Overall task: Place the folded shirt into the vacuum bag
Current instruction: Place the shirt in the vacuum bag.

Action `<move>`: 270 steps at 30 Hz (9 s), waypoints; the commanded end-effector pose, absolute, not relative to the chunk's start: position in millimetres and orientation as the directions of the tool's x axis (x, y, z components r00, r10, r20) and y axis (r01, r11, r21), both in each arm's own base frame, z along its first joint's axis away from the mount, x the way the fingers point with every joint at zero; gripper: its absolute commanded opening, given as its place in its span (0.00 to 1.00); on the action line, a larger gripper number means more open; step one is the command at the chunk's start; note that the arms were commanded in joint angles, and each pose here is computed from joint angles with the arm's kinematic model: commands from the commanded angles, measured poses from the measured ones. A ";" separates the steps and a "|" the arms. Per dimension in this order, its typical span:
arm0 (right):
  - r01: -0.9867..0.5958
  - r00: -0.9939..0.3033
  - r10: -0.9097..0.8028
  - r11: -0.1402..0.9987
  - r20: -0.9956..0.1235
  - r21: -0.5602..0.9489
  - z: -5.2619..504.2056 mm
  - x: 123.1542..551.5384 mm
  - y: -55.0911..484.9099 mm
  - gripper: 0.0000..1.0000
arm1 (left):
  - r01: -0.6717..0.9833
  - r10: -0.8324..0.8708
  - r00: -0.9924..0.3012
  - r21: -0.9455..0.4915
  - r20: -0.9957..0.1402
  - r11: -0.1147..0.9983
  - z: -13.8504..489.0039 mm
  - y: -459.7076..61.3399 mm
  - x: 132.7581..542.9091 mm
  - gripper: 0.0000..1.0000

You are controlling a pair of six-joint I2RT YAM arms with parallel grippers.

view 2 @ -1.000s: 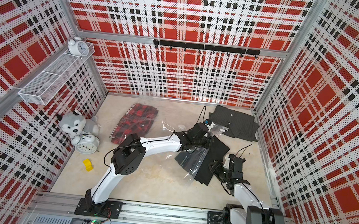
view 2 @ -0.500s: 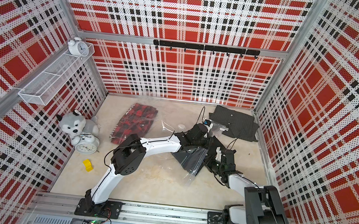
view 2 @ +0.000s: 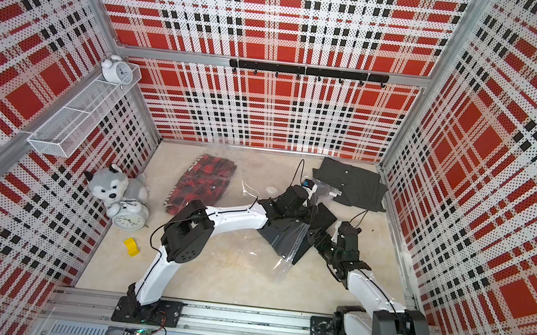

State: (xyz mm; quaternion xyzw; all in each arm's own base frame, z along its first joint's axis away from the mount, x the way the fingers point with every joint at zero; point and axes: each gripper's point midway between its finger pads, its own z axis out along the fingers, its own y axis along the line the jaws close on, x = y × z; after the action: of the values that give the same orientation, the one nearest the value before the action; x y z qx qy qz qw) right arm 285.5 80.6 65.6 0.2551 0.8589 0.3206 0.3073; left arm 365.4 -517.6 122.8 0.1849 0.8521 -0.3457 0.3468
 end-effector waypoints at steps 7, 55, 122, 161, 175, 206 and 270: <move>0.268 -0.668 0.635 0.691 -0.388 0.671 68.0 292.9 53.0 0.90 | 0.582 0.045 -0.668 -0.484 -0.743 0.653 154.2 -519.9 359.7 0.00; 0.053 -0.782 0.531 0.578 -0.326 0.814 54.3 353.6 104.9 0.13 | 0.567 0.045 -0.674 -0.478 -0.738 0.671 153.6 -511.7 353.6 0.00; 0.079 -0.786 0.552 0.535 -0.278 0.841 43.4 346.9 138.7 0.44 | 0.616 -0.024 -0.643 -0.535 -0.766 0.578 214.0 -514.5 324.5 0.00; 0.069 -0.852 0.452 0.597 -0.264 0.799 44.1 285.9 147.4 0.71 | 0.612 -0.055 -0.630 -0.539 -0.775 0.579 227.3 -522.4 331.4 0.00; -0.022 -0.871 0.416 0.499 -0.262 0.866 59.8 296.1 200.6 0.15 | 0.615 -0.072 -0.634 -0.559 -0.770 0.556 235.5 -519.7 320.5 0.00; -0.044 -0.893 0.404 0.360 -0.198 0.932 76.6 336.4 248.8 0.10 | 0.670 -0.116 -0.598 -0.574 -0.793 0.470 287.3 -515.5 285.2 0.00; -0.039 -0.917 0.344 0.426 -0.202 0.904 53.9 389.6 338.6 0.16 | 0.697 -0.253 -0.520 -0.577 -0.816 0.427 352.3 -478.6 289.8 0.00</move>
State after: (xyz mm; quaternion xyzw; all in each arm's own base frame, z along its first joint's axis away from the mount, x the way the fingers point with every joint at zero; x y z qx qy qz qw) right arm 382.5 331.6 60.0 0.0976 0.8193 0.5364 0.1773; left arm 308.8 -479.3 308.0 0.1508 0.7473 -0.4676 0.4474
